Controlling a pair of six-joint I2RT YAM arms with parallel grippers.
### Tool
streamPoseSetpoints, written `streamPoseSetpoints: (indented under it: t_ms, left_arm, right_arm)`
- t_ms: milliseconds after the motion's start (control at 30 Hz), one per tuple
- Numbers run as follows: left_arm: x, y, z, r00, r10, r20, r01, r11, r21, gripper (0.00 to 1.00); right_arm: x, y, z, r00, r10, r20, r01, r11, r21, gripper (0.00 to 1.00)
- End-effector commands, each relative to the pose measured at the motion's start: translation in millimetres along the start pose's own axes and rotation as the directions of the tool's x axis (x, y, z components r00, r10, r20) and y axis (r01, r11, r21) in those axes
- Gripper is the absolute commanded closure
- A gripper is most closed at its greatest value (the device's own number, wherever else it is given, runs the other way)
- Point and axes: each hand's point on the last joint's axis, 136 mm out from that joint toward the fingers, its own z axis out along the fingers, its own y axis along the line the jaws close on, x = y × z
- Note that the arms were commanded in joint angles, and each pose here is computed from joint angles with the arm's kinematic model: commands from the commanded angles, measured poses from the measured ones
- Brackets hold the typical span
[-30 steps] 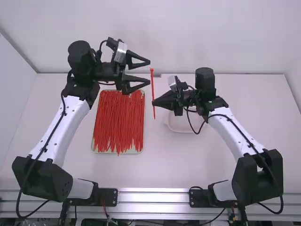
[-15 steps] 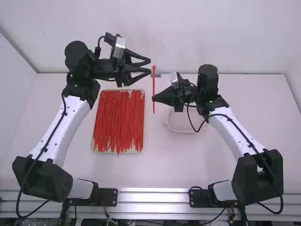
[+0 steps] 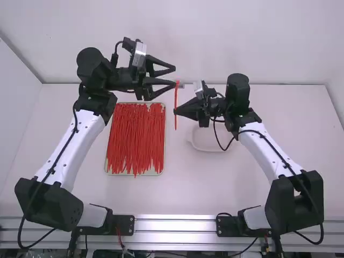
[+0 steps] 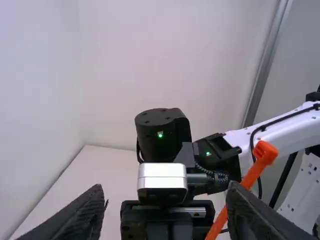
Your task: Fasten the cable tie
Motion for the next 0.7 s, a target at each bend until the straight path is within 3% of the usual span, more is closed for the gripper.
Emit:
streamPoseSetpoints:
  t_ms: [0, 367, 500, 667]
  left_arm:
    - [-8.8, -8.6, 1.3, 1.0, 0.03, 0.002, -0.03, 0.999, 0.026, 0.36]
    - [-8.5, -12.2, -4.5, 0.999, 0.05, -0.009, -0.049, 0.997, 0.052, 0.34]
    - [-7.1, -11.8, -4.8, 0.999, 0.038, -0.012, -0.038, 0.998, 0.052, 0.25]
    - [-6.5, -12.9, -4.2, 0.999, 0.04, -0.014, -0.039, 0.998, 0.058, 0.23]
  right_arm:
    - [3.8, -0.1, 0.2, 1.0, 0.016, -0.001, -0.016, 1.0, -0.002, 1.0]
    - [3.6, -3.1, -6.2, 1.0, 0.017, 0.002, -0.017, 1.0, 0.01, 1.0]
    - [3.3, -3.8, -6.8, 1.0, 0.014, 0.002, -0.014, 1.0, 0.014, 1.0]
    - [3.3, -4.8, -8.4, 1.0, 0.014, 0.002, -0.014, 1.0, 0.019, 1.0]
